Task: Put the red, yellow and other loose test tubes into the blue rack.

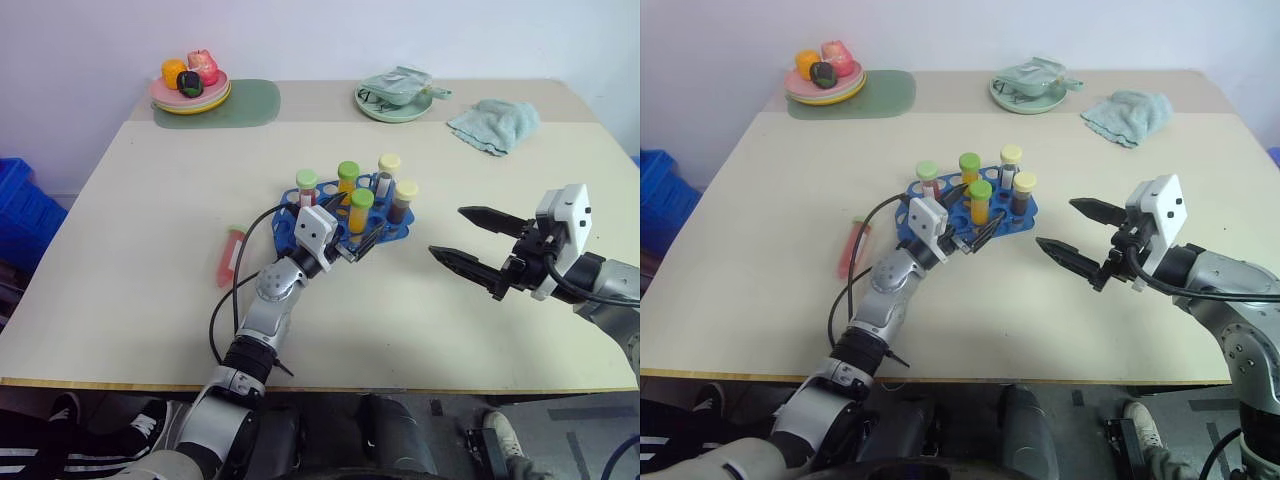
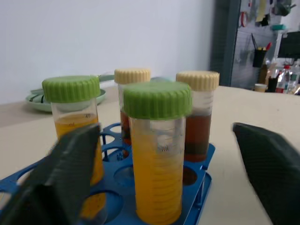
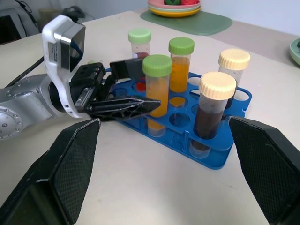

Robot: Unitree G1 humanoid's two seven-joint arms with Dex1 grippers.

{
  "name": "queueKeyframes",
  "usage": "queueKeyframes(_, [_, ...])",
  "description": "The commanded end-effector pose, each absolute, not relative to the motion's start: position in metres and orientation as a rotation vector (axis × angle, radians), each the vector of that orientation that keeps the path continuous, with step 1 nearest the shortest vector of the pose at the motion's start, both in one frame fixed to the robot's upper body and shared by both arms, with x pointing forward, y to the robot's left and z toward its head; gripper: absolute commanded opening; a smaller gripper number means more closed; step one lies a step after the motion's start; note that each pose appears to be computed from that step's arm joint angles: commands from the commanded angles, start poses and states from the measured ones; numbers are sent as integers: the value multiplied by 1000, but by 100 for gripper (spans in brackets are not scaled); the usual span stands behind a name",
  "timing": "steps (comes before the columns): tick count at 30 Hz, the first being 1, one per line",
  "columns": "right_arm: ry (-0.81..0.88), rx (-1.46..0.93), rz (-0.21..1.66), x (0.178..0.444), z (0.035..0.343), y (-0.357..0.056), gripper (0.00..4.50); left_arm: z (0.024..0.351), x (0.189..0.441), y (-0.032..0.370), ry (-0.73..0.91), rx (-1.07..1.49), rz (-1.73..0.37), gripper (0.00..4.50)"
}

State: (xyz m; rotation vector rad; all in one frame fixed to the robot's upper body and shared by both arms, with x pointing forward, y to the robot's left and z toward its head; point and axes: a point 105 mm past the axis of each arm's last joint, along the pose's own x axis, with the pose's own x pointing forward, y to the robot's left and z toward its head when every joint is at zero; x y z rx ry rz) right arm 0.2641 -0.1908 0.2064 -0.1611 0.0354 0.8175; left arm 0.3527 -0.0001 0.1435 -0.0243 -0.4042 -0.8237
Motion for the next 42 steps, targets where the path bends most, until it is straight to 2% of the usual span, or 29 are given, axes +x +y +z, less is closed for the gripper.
queueKeyframes(1, [-5,-192,828,262,214,-190,450,158,350,3,-458,-35,-819,440])
queueKeyframes(9, [-3,-192,827,264,212,-193,450,164,336,11,-460,5,-860,440])
queueKeyframes(21, [-8,-193,846,267,211,-190,450,187,303,63,-403,74,-811,440])
queueKeyframes(23, [-8,-194,853,268,210,-190,450,188,296,73,-342,71,-827,440])
queueKeyframes(30, [-12,-197,869,270,209,-190,450,197,290,108,-98,-22,-663,440])
queueKeyframes(34, [-21,-198,888,272,209,-188,450,181,290,146,159,53,-526,440])
queueKeyframes(38, [-24,-206,899,275,210,-187,450,171,301,162,385,68,-480,440])
queueKeyframes(42, [-27,-214,906,278,211,-188,450,184,316,174,472,134,-410,440])
